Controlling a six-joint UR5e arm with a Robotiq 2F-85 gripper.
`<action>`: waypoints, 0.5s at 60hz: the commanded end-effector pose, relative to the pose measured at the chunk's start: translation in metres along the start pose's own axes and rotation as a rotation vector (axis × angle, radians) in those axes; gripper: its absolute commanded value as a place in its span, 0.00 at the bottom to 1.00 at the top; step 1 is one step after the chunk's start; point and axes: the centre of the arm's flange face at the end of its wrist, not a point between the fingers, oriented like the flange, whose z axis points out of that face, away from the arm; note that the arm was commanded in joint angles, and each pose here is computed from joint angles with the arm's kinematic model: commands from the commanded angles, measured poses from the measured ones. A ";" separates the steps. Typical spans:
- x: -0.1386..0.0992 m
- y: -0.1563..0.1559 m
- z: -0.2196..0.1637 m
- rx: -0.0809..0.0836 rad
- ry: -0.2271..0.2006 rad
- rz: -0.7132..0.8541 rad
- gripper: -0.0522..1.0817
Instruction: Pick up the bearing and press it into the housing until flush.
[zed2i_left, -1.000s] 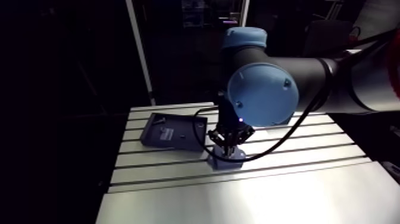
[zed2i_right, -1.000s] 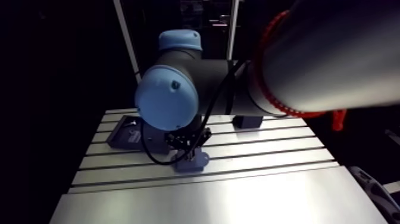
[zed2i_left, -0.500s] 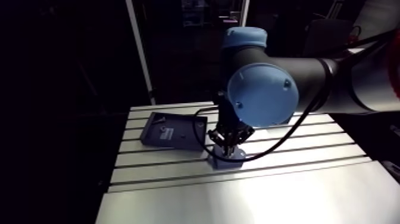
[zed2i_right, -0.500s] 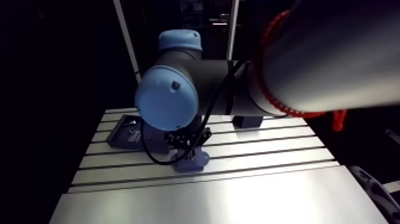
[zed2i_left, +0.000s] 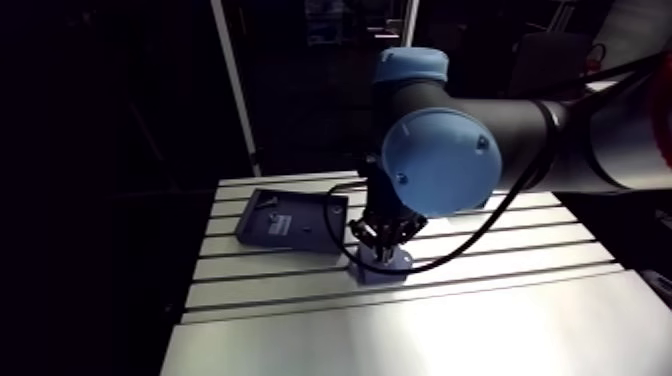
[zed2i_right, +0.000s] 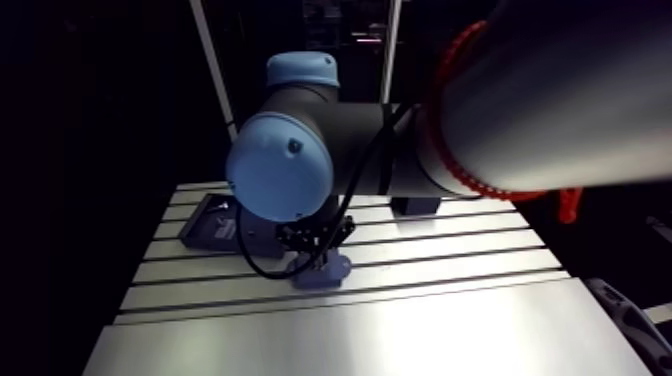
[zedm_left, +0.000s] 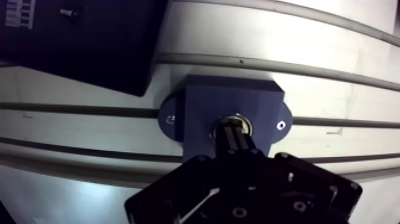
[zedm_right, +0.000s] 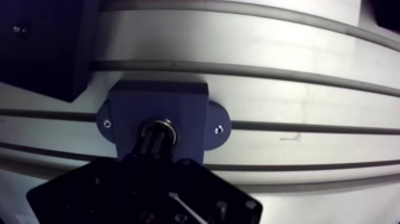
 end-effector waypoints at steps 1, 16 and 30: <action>0.003 0.000 -0.012 0.000 0.027 0.002 0.99; 0.001 0.001 -0.043 -0.014 0.072 0.000 0.99; -0.005 -0.001 -0.077 -0.012 0.021 0.001 0.07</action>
